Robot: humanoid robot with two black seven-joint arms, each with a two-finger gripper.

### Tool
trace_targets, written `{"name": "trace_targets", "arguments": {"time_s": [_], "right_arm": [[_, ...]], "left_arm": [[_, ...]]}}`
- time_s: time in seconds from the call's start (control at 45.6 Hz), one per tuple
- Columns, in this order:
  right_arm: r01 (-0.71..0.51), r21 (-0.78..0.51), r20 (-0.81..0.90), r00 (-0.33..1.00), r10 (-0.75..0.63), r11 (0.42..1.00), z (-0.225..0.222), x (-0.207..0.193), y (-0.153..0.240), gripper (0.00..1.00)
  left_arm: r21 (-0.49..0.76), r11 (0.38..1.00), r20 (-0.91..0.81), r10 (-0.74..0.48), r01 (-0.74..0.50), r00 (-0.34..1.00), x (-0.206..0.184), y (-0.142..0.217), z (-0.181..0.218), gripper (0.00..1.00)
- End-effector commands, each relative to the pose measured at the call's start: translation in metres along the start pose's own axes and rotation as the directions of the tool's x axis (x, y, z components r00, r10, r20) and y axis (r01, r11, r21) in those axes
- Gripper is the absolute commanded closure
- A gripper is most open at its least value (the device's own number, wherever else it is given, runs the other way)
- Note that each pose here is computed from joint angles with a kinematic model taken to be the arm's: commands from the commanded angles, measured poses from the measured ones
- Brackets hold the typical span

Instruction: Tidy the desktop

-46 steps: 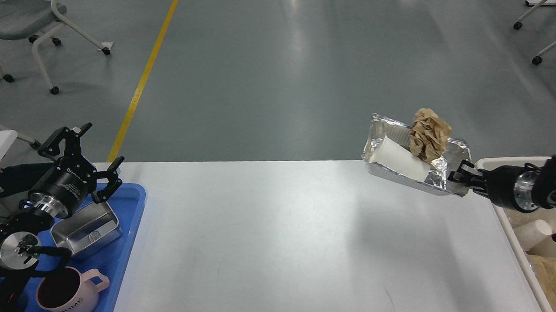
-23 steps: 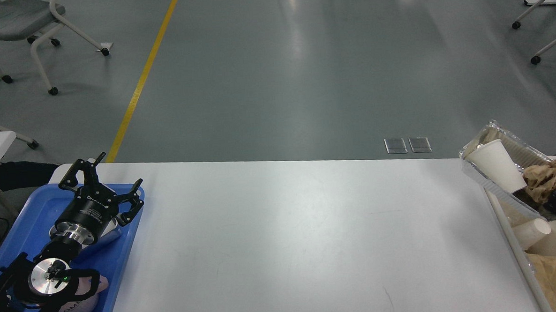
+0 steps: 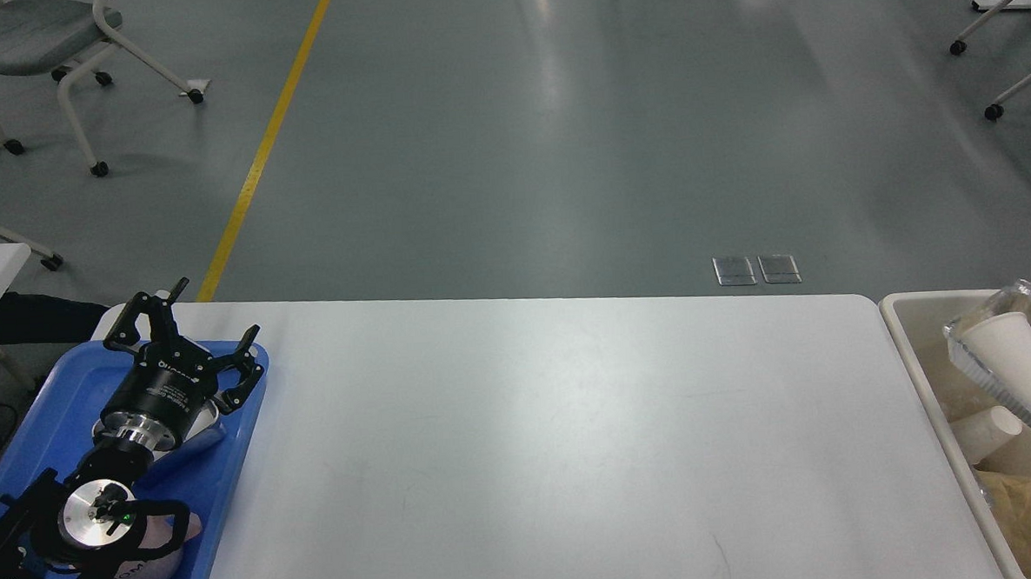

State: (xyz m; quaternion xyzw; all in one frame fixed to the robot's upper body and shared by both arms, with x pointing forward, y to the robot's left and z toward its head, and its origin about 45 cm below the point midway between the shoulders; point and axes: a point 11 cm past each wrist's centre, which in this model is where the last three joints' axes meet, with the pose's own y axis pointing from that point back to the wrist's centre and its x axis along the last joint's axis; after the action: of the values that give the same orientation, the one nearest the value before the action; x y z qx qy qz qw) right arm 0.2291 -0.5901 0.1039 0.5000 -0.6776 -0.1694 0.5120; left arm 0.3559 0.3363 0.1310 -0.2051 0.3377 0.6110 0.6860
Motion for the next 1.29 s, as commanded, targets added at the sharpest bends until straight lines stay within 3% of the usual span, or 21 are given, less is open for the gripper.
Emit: {"name": "trace_targets", "arguments": {"time_s": [0.0,0.044,0.066,0.088,0.592,0.855,0.965,1.096,1.184,1.271], "right_arm": [[-0.087,-0.045,0.052,0.995,0.089,0.995,0.018,0.011,-0.012,0.98],[-0.108,-0.048,0.056,0.992,0.111,0.993,0.021,0.012,-0.015,0.68],[-0.118,-0.049,0.056,0.991,0.121,0.992,0.022,0.013,-0.017,0.41],[-0.133,-0.048,0.052,0.989,0.136,0.99,0.023,0.014,-0.019,0.01],[-0.178,-0.016,0.02,0.984,0.178,0.984,0.014,0.006,-0.029,0.0],[-0.258,0.158,-0.123,0.953,0.278,0.953,-0.043,-0.053,-0.047,0.0],[-0.257,0.197,0.122,0.964,0.237,0.946,-0.091,-0.063,-0.045,0.0],[-0.246,0.223,0.471,0.874,0.117,0.943,-0.135,-0.063,-0.039,0.0],[-0.144,0.318,0.586,0.807,-0.075,0.937,-0.171,-0.075,-0.033,0.0],[-0.02,0.476,0.628,0.708,-0.323,0.879,-0.209,-0.086,-0.02,0.0]], "left_arm": [[0.004,1.0,-0.002,-0.001,0.001,1.0,-0.001,-0.001,-0.002,0.04],[0.003,1.0,-0.003,-0.001,0.001,1.0,-0.001,-0.001,-0.001,0.04],[0.005,1.0,-0.003,0.0,0.0,1.0,-0.001,0.0,-0.002,0.04],[0.005,1.0,-0.003,-0.002,0.002,1.0,-0.001,0.0,-0.002,0.04],[0.005,1.0,0.006,0.001,-0.001,1.0,-0.003,-0.003,0.001,0.04],[0.004,1.0,0.02,0.013,-0.013,1.0,-0.005,-0.007,0.003,0.04],[0.003,1.0,0.016,-0.003,0.003,1.0,-0.008,-0.008,0.002,0.04],[0.006,1.0,0.014,0.003,-0.003,1.0,-0.007,-0.007,0.001,0.04],[0.008,1.0,0.001,0.004,-0.004,1.0,-0.008,-0.008,-0.003,0.04],[0.011,1.0,0.003,0.006,-0.006,1.0,-0.008,-0.007,-0.005,0.04]]}}
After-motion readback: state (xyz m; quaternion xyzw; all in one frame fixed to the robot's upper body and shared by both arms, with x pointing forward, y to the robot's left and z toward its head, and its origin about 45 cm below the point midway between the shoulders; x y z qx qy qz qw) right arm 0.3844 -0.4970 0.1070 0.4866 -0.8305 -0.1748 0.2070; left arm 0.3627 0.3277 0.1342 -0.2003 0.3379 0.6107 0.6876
